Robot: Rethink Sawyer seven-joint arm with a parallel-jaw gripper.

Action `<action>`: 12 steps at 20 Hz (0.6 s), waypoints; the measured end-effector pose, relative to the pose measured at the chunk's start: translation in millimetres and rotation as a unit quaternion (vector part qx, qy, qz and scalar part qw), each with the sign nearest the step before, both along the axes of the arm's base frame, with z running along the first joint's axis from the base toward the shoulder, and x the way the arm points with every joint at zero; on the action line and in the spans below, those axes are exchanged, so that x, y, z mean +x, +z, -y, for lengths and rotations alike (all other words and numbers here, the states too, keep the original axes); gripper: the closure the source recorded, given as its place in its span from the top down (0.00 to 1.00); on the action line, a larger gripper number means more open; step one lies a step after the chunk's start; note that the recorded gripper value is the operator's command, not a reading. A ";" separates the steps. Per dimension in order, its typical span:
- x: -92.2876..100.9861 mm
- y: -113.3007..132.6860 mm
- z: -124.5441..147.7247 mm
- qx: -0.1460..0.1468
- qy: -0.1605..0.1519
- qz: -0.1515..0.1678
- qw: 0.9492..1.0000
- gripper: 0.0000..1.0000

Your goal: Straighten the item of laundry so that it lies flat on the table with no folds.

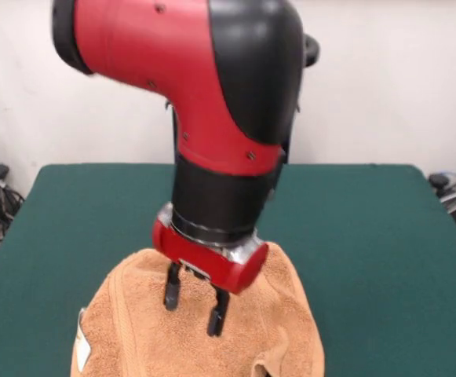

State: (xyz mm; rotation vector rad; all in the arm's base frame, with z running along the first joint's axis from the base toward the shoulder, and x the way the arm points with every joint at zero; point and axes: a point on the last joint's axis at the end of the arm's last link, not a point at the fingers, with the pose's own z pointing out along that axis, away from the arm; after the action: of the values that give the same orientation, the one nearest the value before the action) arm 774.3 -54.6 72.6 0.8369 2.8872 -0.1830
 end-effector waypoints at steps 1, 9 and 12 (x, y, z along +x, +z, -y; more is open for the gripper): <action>0.4 7.3 4.3 -0.002 0.000 0.000 1.000 1.00; -9.9 55.8 23.6 -0.043 0.026 -0.017 0.999 1.00; -18.0 71.7 28.0 -0.054 0.036 -0.037 0.997 1.00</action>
State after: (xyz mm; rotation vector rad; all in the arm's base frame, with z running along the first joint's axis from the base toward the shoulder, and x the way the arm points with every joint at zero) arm 756.2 -82.5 144.3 0.7201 2.9398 -0.3672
